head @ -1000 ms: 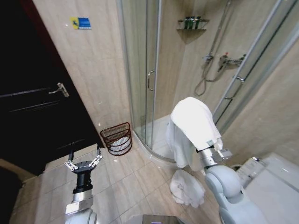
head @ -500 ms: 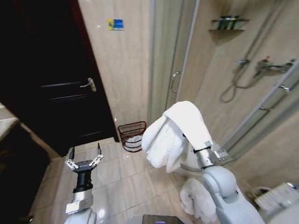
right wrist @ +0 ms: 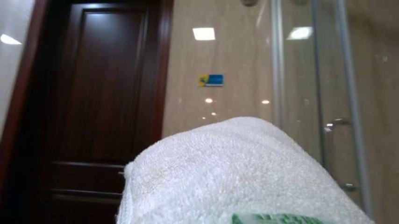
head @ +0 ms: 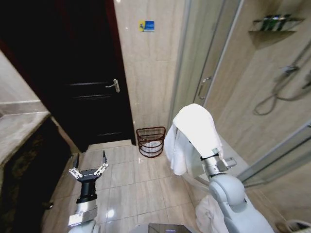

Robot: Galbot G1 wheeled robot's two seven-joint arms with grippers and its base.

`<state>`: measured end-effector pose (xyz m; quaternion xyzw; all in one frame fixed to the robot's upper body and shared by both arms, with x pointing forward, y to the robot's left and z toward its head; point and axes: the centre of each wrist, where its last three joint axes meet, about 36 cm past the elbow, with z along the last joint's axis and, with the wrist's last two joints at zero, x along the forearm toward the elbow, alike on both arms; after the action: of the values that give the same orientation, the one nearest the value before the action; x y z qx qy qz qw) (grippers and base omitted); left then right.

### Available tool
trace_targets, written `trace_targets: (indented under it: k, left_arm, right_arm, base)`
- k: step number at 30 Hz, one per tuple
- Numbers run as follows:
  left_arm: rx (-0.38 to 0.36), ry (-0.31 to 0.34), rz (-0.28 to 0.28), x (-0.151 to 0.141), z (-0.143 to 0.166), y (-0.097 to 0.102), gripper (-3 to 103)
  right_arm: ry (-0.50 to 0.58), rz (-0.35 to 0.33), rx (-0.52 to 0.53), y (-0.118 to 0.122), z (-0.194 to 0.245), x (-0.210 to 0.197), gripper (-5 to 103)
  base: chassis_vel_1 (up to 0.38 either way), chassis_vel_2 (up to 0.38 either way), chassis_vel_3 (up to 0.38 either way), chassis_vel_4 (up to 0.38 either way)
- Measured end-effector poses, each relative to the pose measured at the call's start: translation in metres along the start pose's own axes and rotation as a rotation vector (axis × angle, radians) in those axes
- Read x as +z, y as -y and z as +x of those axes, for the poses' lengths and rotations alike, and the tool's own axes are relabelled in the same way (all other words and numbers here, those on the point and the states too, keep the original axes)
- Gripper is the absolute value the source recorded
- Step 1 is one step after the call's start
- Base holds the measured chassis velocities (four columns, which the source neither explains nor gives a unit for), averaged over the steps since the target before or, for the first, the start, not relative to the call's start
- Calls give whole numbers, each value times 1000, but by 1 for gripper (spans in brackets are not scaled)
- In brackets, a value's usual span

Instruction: Discard the used towel into the hamper.

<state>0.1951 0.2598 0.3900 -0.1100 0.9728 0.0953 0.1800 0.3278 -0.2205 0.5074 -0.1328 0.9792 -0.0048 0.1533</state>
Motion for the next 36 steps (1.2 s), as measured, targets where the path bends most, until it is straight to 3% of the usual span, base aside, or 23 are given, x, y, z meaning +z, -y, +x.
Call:
trace_targets:
  k: [12, 30, 36]
  left_arm:
    - [1, 6, -2, 10, 10, 0, 100]
    - [-7, -31, 12, 13, 23, -1, 100]
    - [18, -119, 9, 1, 30, -2, 100]
  right_arm:
    - [14, -5, -2, -3, 6, 16, 4]
    - [-20, -3, -13, -27, 8, 44, 4]
    - [-22, -6, 18, -29, 8, 49, 4]
  base:
    - [18, 14, 12, 14]
    - [0, 0, 0, 0]
    - [-6, 9, 4, -4]
